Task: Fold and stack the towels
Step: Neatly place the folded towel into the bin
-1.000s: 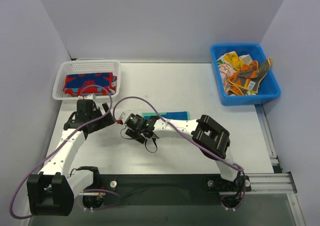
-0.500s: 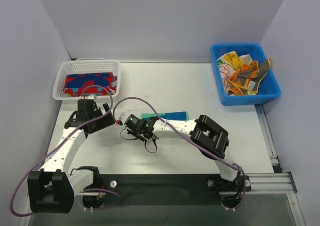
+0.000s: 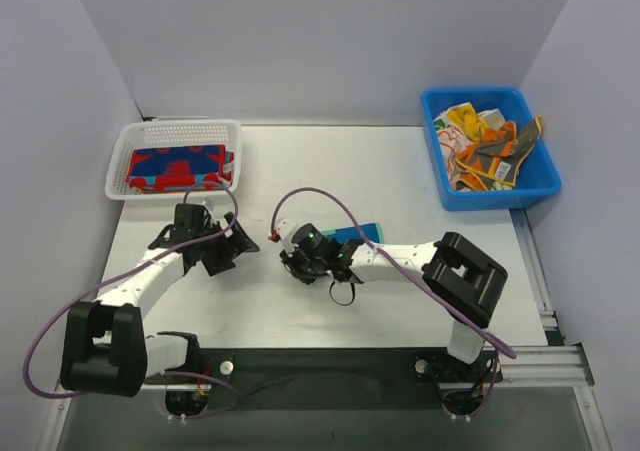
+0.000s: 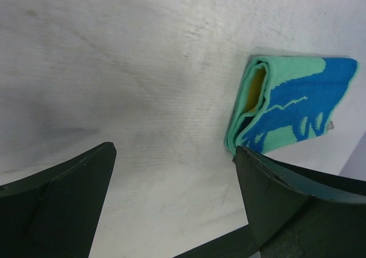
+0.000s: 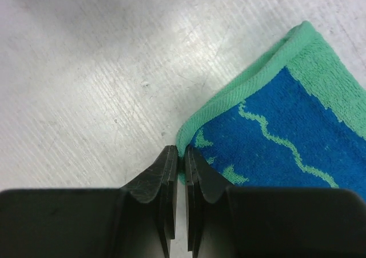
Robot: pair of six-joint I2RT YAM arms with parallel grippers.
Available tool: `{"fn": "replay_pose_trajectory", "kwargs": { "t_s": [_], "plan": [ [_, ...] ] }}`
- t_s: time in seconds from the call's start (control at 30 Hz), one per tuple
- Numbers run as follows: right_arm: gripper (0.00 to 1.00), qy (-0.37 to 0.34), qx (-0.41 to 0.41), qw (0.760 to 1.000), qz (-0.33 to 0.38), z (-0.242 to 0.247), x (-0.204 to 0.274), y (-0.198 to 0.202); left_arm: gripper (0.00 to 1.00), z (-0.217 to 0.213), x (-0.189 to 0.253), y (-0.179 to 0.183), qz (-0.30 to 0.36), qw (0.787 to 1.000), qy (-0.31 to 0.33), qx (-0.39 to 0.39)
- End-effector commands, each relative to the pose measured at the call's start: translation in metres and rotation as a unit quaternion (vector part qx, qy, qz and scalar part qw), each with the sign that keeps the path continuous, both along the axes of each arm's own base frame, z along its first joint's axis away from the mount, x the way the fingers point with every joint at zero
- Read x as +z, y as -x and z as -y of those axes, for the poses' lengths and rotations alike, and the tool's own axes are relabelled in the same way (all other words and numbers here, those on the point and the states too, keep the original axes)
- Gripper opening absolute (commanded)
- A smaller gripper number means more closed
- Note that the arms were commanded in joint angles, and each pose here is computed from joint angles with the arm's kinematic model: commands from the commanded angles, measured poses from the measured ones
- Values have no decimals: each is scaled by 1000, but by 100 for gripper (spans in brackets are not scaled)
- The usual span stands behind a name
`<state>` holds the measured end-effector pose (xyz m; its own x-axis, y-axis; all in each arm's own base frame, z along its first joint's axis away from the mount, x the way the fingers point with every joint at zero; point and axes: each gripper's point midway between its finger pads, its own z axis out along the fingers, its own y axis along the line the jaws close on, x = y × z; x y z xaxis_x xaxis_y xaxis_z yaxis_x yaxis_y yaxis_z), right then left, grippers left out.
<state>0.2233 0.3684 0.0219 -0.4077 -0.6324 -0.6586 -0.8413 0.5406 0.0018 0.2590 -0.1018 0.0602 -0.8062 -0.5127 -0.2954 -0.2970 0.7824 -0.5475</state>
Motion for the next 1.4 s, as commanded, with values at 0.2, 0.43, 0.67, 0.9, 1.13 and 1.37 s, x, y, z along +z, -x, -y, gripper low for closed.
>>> {"fn": "replay_pose_trajectory", "kwargs": {
  "t_s": [0.2, 0.43, 0.67, 0.9, 1.13, 1.37],
  "plan": [
    [0, -210, -20, 977, -3, -24, 69, -14, 97, 88, 38, -41, 96, 988, 117, -28],
    [0, -240, -26, 970, -8, -20, 77, -16, 97, 104, 12, -47, 66, 991, 112, -36],
    [0, -246, -29, 969, -10, -18, 78, -16, 97, 120, -23, -34, 5, 993, 119, -24],
    [0, -250, -32, 968, -12, -18, 78, -15, 90, 118, -39, -27, -2, 994, 110, 10],
    [0, -251, -32, 967, -12, -18, 79, -15, 68, 112, -45, -25, 5, 995, 96, 22],
    [0, -254, -42, 966, -5, -17, 83, -19, 97, 109, -44, -11, -6, 994, 107, 34]
  ]
}}
